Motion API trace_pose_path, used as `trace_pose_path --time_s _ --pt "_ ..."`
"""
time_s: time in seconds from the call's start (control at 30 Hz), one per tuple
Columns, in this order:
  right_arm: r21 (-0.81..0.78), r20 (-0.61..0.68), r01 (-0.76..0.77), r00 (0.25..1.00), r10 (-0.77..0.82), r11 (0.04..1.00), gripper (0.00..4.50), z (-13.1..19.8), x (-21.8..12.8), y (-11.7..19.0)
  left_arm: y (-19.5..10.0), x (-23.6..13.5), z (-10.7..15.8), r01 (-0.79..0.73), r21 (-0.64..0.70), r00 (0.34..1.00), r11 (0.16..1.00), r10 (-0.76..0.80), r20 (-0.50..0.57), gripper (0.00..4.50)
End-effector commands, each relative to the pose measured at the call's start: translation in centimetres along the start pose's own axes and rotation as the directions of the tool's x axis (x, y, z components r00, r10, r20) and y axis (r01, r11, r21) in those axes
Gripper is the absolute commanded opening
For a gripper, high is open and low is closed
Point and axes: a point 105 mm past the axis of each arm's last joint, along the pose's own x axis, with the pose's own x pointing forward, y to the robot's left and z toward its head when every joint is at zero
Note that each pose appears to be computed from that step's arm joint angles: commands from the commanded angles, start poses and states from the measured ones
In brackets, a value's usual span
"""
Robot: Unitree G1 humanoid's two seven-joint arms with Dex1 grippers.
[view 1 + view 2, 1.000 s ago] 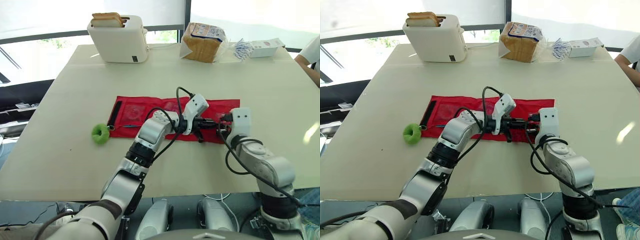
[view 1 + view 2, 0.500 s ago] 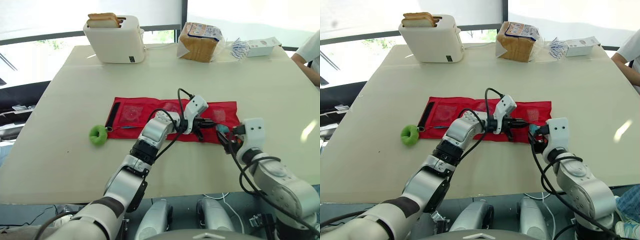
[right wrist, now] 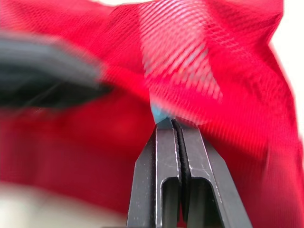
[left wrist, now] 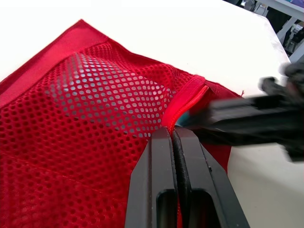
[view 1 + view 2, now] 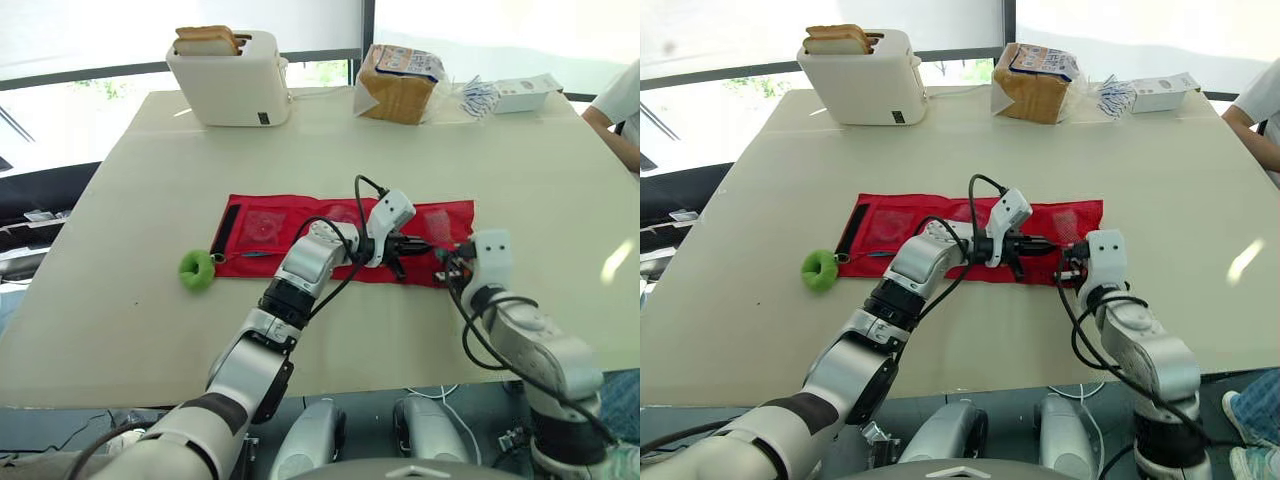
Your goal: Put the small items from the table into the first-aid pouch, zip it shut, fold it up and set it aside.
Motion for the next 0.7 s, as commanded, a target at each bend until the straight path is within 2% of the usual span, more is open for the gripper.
trace_pose_path --time_s 0.03,0.17,0.3,0.33,0.4,0.5,0.53,0.63,0.67,0.7 --pt "-0.005 0.073 -0.007 0.997 0.007 1.0 0.06 1.5 0.7 -0.3 -0.8 0.5 0.9 0.024 0.051 0.999 0.998 -0.026 0.023 0.0" --pt "0.026 0.076 -0.017 0.997 0.015 1.0 0.06 1.7 -1.3 -1.4 -0.9 1.3 1.2 0.011 0.07 0.999 0.998 -0.015 0.051 0.0" --pt "0.027 0.052 -0.048 0.998 0.047 0.998 1.23 1.4 -5.2 -1.8 -0.6 1.2 1.5 0.005 0.047 0.996 0.999 -0.009 0.09 0.0" --pt "0.021 0.05 -0.062 0.997 0.061 0.998 2.1 1.5 -6.4 -1.8 -0.5 0.7 1.6 0.014 0.025 0.994 1.0 -0.016 0.109 0.47" --pt "0.02 0.058 -0.076 0.996 0.075 0.997 2.75 1.9 -8.4 -2.1 -0.5 -0.8 2.0 0.047 0.014 0.988 0.999 -0.048 0.143 0.86" --pt "0.036 0.067 -0.059 0.996 0.056 0.998 4.24 2.7 -10.0 -3.3 -0.4 -3.4 2.1 0.087 0.017 0.981 0.996 -0.088 0.172 2.26" --pt "0.039 0.064 -0.059 0.996 0.056 0.998 4.5 2.9 -10.3 -3.7 -0.4 -4.3 2.0 0.098 0.013 0.979 0.995 -0.099 0.177 2.7" --pt "0.118 0.017 -0.068 0.998 0.066 0.991 4.5 3.6 -9.8 -5.2 -1.3 -8.8 1.7 0.158 0.045 0.965 0.986 -0.164 0.203 3.86" --pt "0.132 -0.009 -0.072 0.997 0.074 0.989 4.5 3.6 -9.5 -5.5 -1.5 -9.8 1.5 0.158 0.057 0.964 0.986 -0.167 0.208 4.38" --pt "0.138 -0.029 -0.074 0.997 0.078 0.988 4.5 3.8 -9.2 -5.8 -1.4 -10.7 1.4 0.124 0.07 0.966 0.99 -0.136 0.219 4.44"
